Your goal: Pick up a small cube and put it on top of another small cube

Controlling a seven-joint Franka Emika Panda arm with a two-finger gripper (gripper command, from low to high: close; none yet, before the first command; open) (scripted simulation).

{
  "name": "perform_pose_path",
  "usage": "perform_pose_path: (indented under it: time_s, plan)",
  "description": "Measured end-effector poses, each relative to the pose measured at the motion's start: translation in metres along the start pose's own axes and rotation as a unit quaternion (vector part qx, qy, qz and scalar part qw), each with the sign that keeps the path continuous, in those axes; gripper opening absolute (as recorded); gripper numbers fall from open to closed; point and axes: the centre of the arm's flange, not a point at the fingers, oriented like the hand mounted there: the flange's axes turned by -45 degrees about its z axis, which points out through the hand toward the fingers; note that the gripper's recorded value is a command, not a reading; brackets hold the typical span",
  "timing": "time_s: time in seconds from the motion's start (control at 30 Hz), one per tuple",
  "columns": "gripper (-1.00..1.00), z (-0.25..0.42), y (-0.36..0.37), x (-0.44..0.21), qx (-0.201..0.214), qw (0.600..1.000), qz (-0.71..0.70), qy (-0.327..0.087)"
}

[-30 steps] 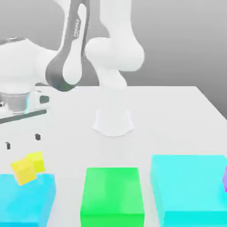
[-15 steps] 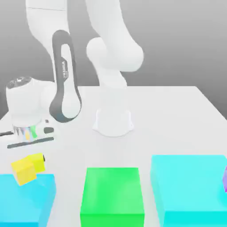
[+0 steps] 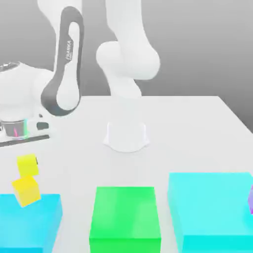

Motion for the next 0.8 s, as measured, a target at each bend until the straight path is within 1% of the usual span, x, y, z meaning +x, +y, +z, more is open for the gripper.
perform_pose_path:
  time_s: [0.27, 0.53, 0.6, 0.67, 0.7, 0.8]
  plan:
    - [-1.0, -0.042, -0.057, -0.077, -0.001, 1.0, -0.018, -0.002]
    - [-1.0, -0.096, -0.08, -0.174, 0.002, 0.999, -0.041, -0.001]
    - [-1.0, -0.096, -0.08, -0.174, 0.003, 0.999, -0.042, 0.0]
    - [-1.0, -0.064, -0.077, -0.193, 0.005, 0.999, -0.044, 0.002]
    - [1.0, -0.051, -0.076, -0.196, 0.006, 0.999, -0.044, 0.002]
    - [1.0, -0.051, -0.076, -0.196, 0.006, 0.999, -0.044, 0.002]
